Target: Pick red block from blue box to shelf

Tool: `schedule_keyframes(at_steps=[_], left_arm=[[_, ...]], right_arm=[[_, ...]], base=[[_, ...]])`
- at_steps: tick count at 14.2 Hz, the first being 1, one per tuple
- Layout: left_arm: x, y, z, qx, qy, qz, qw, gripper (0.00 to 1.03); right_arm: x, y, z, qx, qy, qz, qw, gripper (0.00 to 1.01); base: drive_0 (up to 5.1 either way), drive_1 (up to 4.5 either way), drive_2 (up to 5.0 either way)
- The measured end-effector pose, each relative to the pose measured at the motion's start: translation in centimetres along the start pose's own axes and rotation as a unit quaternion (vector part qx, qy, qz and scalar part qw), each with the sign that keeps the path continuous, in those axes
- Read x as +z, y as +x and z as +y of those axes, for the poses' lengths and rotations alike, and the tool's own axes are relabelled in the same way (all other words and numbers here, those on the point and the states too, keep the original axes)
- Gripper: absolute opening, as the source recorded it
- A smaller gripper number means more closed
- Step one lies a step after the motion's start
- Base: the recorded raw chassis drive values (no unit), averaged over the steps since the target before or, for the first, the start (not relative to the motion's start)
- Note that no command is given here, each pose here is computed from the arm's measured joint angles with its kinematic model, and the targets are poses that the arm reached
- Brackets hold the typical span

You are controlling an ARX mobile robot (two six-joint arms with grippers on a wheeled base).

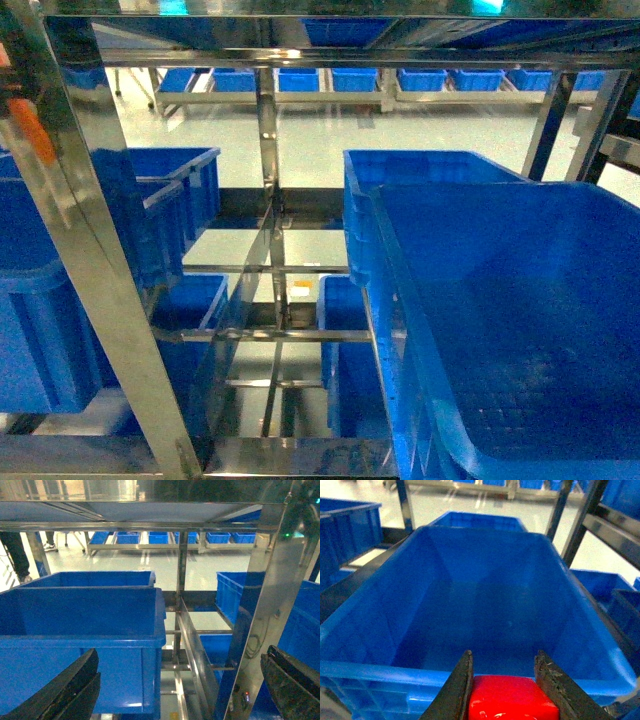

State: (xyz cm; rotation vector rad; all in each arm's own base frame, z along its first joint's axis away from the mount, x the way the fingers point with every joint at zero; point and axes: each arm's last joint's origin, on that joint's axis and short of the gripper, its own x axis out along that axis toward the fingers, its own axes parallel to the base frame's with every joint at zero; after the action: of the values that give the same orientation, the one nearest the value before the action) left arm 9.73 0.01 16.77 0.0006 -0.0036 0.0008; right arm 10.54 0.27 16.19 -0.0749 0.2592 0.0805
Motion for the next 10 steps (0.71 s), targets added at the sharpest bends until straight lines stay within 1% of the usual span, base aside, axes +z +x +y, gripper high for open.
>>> schedule_keyframes(at_steps=[1, 2, 4, 5, 6, 7, 8, 9, 10], left_arm=[[0.0, 0.0, 0.0, 0.0, 0.0, 0.0, 1.0, 0.98], [0.0, 0.0, 0.0, 0.0, 0.0, 0.001, 1.0, 0.98], [0.0, 0.0, 0.0, 0.0, 0.0, 0.0, 1.0, 0.98], [0.0, 0.0, 0.0, 0.0, 0.0, 0.0, 1.0, 0.98], [0.0, 0.0, 0.0, 0.0, 0.0, 0.0, 1.0, 0.98], [0.0, 0.0, 0.0, 0.0, 0.0, 0.0, 1.0, 0.98], [0.0, 0.0, 0.0, 0.0, 0.0, 0.0, 1.0, 0.98], [0.0, 0.0, 0.0, 0.001, 0.0, 0.0, 1.0, 0.98], [0.0, 0.0, 0.0, 0.0, 0.0, 0.0, 1.0, 0.98]], right_arm=[[0.2, 1.0, 0.3, 0.017, -0.008, 0.015, 0.9997, 0.28], [0.6, 1.9, 0.4, 0.02, -0.014, 0.015, 0.9996, 0.28], [1.8, 4.8, 0.5, 0.016, -0.016, 0.02, 0.9995, 0.28], [2.3, 6.8, 0.6, 0.014, -0.015, 0.022, 0.9995, 0.28], [2.4, 9.0, 0.8, 0.01, -0.014, 0.031, 0.9994, 0.28], [2.5, 11.0, 0.9, 0.01, -0.011, 0.031, 0.9994, 0.38], [2.0, 12.7, 1.2, -0.004, -0.01, 0.044, 0.999, 0.51], [1.2, 12.5, 1.7, -0.008, -0.015, 0.064, 0.9978, 0.63], [1.2, 11.1, 2.3, -0.002, -0.019, 0.045, 0.9988, 0.74]], base=[[0.0, 0.0, 0.0], [0.0, 0.0, 0.0], [0.0, 0.0, 0.0], [0.0, 0.0, 0.0], [0.0, 0.0, 0.0], [0.0, 0.0, 0.0], [0.0, 0.0, 0.0], [0.0, 0.0, 0.0], [0.0, 0.0, 0.0]])
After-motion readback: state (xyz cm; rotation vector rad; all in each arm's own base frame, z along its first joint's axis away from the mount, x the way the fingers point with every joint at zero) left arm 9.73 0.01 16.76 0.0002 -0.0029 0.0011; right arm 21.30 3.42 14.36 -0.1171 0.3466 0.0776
